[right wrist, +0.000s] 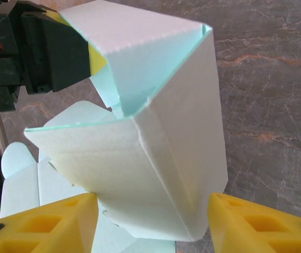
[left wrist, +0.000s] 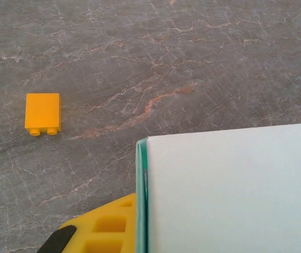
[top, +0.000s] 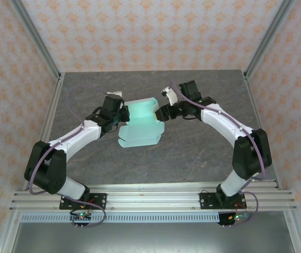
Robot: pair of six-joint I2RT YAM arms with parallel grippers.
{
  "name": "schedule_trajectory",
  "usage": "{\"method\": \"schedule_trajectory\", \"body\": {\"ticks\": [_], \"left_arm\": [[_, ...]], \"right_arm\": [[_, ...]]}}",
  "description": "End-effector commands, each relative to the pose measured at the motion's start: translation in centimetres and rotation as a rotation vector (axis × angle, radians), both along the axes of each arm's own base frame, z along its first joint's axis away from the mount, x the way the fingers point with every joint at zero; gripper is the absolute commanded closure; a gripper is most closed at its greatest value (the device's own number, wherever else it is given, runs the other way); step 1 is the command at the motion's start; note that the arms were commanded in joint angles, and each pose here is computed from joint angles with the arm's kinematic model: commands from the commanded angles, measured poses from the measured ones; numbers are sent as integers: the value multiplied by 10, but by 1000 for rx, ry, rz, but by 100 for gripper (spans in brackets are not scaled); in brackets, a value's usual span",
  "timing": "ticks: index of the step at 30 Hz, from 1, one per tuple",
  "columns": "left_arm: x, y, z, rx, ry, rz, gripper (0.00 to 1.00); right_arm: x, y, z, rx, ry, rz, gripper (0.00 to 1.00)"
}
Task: Fold the paper box
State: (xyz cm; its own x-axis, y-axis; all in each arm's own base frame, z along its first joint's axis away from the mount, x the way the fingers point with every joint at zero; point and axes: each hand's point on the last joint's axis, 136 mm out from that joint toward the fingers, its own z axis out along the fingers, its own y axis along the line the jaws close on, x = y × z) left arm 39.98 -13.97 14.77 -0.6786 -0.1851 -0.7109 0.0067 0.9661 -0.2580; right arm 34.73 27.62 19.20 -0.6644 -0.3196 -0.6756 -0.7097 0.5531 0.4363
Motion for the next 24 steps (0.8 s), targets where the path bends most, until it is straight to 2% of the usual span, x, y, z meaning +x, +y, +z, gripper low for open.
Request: {"method": "schedule_trajectory", "body": {"ticks": [1,6,14,18,24], "left_arm": [[2,-1,18,-14,-37,-13,99],[1,-3,19,-18,-38,-22,99],[1,-6,18,-22,-34,-34,99],[1,-8,19,-22,-35,-37,99],[1,-8,18,-22,-34,-36,99]], "right_arm": [[14,7,10,-2,-67,10,45],[22,10,5,-26,-101,0,50],[37,14,0,-99,-187,-81,63],[47,11,0,-158,-247,-171,68],[58,5,2,-283,-342,-342,71]]}}
